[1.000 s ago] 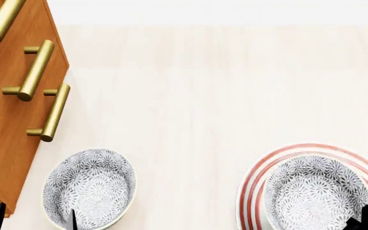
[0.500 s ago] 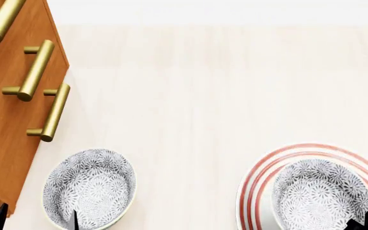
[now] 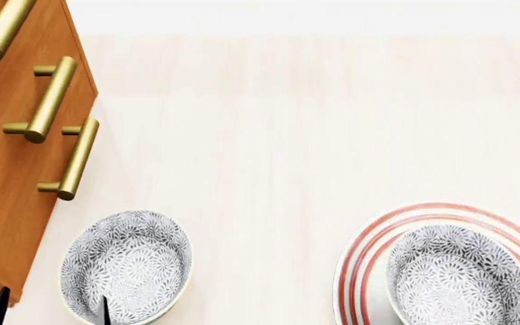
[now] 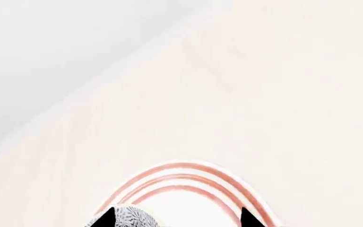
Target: Pick up the bowl and put it in the front on the plate.
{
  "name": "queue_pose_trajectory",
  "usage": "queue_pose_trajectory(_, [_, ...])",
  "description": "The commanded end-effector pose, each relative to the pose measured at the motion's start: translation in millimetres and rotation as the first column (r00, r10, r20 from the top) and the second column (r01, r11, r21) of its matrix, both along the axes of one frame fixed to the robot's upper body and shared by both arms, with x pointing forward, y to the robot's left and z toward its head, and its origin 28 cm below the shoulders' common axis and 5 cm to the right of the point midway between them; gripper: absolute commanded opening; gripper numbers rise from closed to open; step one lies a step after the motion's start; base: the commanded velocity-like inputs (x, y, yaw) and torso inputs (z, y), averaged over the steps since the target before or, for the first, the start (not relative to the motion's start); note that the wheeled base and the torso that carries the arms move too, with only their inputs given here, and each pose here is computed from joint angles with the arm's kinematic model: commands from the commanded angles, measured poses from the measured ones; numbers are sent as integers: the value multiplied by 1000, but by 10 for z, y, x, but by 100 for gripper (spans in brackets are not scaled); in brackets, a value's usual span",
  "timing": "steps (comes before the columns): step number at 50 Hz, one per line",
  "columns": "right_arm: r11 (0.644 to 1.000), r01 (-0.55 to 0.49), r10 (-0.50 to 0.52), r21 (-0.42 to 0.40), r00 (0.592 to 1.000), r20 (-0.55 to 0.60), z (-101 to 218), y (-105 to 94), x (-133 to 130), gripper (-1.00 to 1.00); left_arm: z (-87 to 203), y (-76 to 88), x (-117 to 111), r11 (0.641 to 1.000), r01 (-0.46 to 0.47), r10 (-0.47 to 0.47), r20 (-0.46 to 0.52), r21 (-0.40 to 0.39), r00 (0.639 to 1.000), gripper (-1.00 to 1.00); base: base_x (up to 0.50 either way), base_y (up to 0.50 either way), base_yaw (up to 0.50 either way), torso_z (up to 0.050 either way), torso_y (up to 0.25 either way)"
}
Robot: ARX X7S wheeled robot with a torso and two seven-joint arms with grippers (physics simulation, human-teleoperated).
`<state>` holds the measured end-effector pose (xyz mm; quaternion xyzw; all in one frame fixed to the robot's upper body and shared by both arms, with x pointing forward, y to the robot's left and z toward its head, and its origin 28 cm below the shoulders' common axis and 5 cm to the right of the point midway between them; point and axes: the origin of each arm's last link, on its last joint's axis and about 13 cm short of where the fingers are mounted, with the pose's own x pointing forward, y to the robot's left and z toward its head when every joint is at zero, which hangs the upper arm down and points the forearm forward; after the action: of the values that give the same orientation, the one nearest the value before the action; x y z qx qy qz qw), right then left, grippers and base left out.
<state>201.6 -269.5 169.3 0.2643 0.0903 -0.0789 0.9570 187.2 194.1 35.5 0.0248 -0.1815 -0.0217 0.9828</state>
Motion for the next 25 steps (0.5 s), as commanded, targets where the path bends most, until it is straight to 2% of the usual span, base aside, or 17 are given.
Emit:
queue_pose_trajectory(1, [972, 225, -216, -59, 967, 136, 156, -90, -51, 100, 71, 11, 16, 1000, -12, 12, 26, -7, 1000, 100, 0, 0, 0, 0, 0])
queue_pose_trajectory(6, [943, 315, -289, -111, 936, 201, 56, -24, -57, 100, 113, 28, 31, 1000, -26, 27, 38, -11, 999, 100, 0, 0, 0, 0, 0])
queue_pose_trajectory(7, [899, 406, -367, -161, 902, 228, 12, -23, -53, 100, 123, 34, 36, 999, -31, 32, 41, -13, 999, 100, 0, 0, 0, 0, 0])
queue_pose_trajectory(8, [886, 421, -374, -193, 896, 237, -12, -10, -51, 100, 131, 37, 37, 999, -34, 35, 43, -13, 998, 100, 0, 0, 0, 0, 0])
queue_pose_trajectory(9, [876, 452, -401, -169, 876, 267, -46, 25, -63, 100, 143, 44, 44, 999, -41, 41, 48, -14, 998, 100, 0, 0, 0, 0, 0])
queue_pose_trajectory(10, [876, 444, -389, -187, 881, 268, -78, 52, -64, 100, 146, 51, 47, 999, -44, 45, 49, -14, 998, 100, 0, 0, 0, 0, 0])
queue_pose_trajectory(11, [854, 481, -410, -199, 856, 314, -116, 109, -80, 100, 151, 65, 53, 999, -53, 54, 51, -14, 997, 100, 0, 0, 0, 0, 0])
queue_pose_trajectory(13, [838, 509, -426, -193, 834, 349, -140, 156, -94, 100, 157, 76, 54, 998, -60, 61, 53, -14, 997, 100, 0, 0, 0, 0, 0])
queue_pose_trajectory(14, [826, 539, -444, -164, 803, 397, -156, 203, -108, 100, 171, 86, 55, 998, -69, 69, 59, -11, 996, 100, 0, 0, 0, 0, 0])
queue_pose_trajectory(15, [824, 542, -438, -165, 794, 421, -169, 231, -120, 100, 176, 93, 57, 997, -73, 74, 61, -11, 995, 100, 0, 0, 0, 0, 0])
queue_pose_trajectory(19, [778, 598, -423, -192, 725, 543, -244, 364, -173, 100, 225, 159, 59, 991, -126, 128, 82, -36, 988, 100, 0, 0, 0, 0, 0])
queue_pose_trajectory(22, [767, 601, -378, -225, 706, 599, -305, 472, -181, 100, 316, 261, 27, 979, -195, 201, 143, -58, 969, 100, 0, 0, 0, 0, 0])
queue_pose_trajectory(25, [767, 602, -387, -221, 709, 589, -394, 520, -145, 100, 376, 381, -16, 961, -271, 276, 178, -57, 944, 100, 0, 0, 0, 0, 0])
